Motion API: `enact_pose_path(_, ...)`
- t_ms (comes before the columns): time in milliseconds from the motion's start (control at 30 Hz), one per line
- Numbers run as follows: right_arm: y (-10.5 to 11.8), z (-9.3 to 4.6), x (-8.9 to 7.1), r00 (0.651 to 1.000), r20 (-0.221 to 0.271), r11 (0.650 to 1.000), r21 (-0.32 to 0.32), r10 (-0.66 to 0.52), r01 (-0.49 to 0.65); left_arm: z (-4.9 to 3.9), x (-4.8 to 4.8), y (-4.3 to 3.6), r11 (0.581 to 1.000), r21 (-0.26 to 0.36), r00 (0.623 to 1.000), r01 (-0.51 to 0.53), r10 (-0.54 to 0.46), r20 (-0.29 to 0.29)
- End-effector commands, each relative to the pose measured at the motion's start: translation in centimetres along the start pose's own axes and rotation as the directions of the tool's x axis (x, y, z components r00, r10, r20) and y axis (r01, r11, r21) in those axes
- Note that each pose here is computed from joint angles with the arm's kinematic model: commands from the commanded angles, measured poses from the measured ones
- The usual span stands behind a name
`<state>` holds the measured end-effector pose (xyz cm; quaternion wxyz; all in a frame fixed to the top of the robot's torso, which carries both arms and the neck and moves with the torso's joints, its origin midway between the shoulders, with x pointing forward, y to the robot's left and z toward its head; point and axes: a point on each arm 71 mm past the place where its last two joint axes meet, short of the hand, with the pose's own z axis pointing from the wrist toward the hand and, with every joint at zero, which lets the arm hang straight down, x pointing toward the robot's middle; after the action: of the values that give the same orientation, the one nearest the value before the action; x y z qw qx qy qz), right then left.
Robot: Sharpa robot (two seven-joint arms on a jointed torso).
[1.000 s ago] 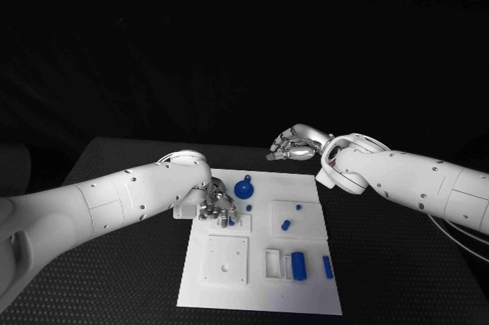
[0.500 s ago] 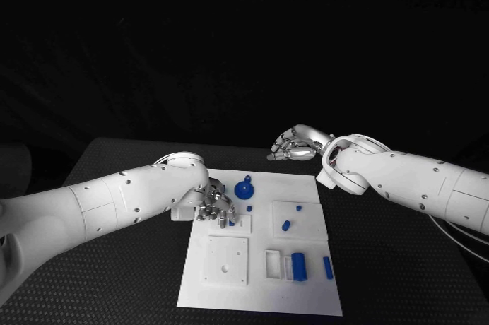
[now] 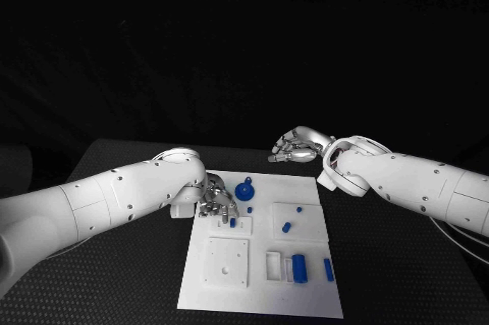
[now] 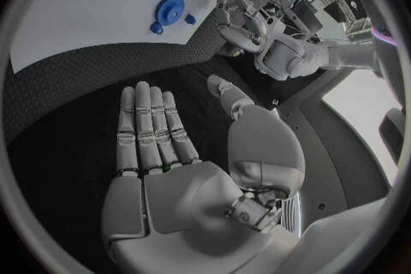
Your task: Assemble the parts on the task board
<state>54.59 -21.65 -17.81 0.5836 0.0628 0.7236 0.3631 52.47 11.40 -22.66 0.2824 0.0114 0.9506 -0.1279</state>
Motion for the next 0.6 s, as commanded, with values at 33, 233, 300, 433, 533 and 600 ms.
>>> enact_pose_path(33, 0.0, 0.0, 0.1, 1.0, -0.01, 1.0, -0.006, -0.003, 0.003, -0.25, -0.14, -0.18, 0.999, 0.017, 1.0, 0.028, -0.028, 0.005)
enact_pose_path(233, -0.1, -0.1, 0.0, 1.0, -0.006, 1.0, -0.005, -0.003, 0.003, -1.17, -0.94, 0.29, 0.998, 0.027, 0.998, 0.048, -0.048, 0.026)
enact_pose_path(300, -0.1, -0.1, -0.1, 1.0, -0.003, 1.0, -0.005, -0.004, 0.004, -1.66, -1.59, 0.35, 0.998, 0.033, 0.997, 0.06, -0.062, 0.055)
enact_pose_path(433, -0.4, -0.2, -0.3, 1.0, 0.009, 1.0, 0.007, 0.021, -0.021, -2.7, -3.12, 0.6, 0.998, 0.035, 0.992, 0.061, -0.064, 0.111)
enact_pose_path(533, -0.5, -0.3, -0.3, 1.0, 0.011, 1.0, 0.009, 0.02, -0.02, -3.25, -4.31, 1.06, 0.995, 0.04, 0.982, 0.087, -0.093, 0.167)
enact_pose_path(600, -0.6, -0.3, -0.4, 1.0, 0.012, 1.0, 0.01, 0.02, -0.02, -3.5, -5.02, 1.36, 0.994, 0.043, 0.972, 0.104, -0.11, 0.205)
